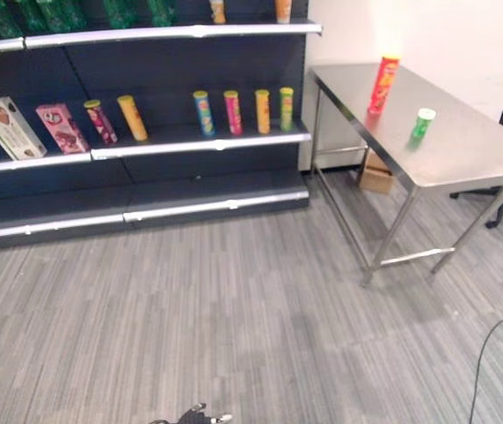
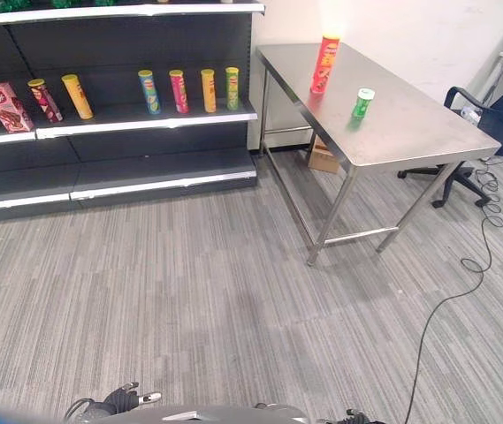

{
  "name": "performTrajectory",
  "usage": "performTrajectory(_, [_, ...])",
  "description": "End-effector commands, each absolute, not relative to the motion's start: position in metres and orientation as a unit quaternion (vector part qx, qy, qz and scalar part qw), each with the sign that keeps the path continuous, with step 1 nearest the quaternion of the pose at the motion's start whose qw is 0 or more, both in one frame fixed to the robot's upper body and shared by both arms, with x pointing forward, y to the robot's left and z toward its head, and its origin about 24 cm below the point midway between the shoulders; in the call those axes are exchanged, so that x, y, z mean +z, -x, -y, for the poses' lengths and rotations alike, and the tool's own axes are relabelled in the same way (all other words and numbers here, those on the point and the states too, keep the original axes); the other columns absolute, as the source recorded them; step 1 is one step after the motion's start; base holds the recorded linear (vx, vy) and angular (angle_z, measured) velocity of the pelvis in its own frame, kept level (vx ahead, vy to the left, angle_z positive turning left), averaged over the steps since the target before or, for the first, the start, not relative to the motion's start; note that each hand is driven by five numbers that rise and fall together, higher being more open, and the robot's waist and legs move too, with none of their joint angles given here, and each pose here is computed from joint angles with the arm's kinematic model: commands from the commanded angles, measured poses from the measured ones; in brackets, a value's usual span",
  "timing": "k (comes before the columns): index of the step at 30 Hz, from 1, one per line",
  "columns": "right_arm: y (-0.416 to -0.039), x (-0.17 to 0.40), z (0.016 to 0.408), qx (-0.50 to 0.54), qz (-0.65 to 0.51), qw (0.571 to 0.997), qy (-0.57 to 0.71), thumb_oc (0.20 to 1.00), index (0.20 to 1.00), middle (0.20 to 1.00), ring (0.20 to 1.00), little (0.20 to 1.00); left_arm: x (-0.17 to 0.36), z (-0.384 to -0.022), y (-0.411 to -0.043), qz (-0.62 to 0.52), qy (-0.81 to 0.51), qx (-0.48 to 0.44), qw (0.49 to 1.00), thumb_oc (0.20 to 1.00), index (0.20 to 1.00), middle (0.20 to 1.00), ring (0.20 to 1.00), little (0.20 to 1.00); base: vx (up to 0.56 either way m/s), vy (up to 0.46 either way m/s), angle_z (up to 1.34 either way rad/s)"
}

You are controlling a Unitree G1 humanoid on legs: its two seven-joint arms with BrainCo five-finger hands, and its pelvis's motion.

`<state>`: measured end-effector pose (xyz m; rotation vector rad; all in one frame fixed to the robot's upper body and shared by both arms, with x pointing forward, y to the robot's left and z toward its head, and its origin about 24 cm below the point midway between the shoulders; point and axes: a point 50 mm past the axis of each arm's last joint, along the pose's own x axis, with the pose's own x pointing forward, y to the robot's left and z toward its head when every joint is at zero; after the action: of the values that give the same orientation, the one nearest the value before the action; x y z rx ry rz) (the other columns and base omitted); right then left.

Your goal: Put the goods on the table back onto the shelves and tidy them up.

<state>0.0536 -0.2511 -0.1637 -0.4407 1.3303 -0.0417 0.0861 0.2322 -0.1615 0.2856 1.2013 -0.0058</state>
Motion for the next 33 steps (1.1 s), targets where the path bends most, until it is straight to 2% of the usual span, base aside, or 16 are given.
performTrajectory(1, [-0.071,-0.160,0.255,-0.027,-0.596,0.775,0.208,1.000,1.000,1.000,1.000,1.000,-0.155,-0.241,-0.104,-0.541,-0.132,0.011,0.831,1.000,1.000,1.000,1.000,1.000,0.02,0.013,-0.03])
performTrajectory(33, [-0.080,-0.159,0.252,-0.001,-0.586,0.778,0.224,1.000,1.000,1.000,1.000,1.000,-0.159,-0.233,-0.098,-0.553,-0.174,-0.036,0.814,1.000,1.000,1.000,1.000,1.000,0.00,0.004,-0.01])
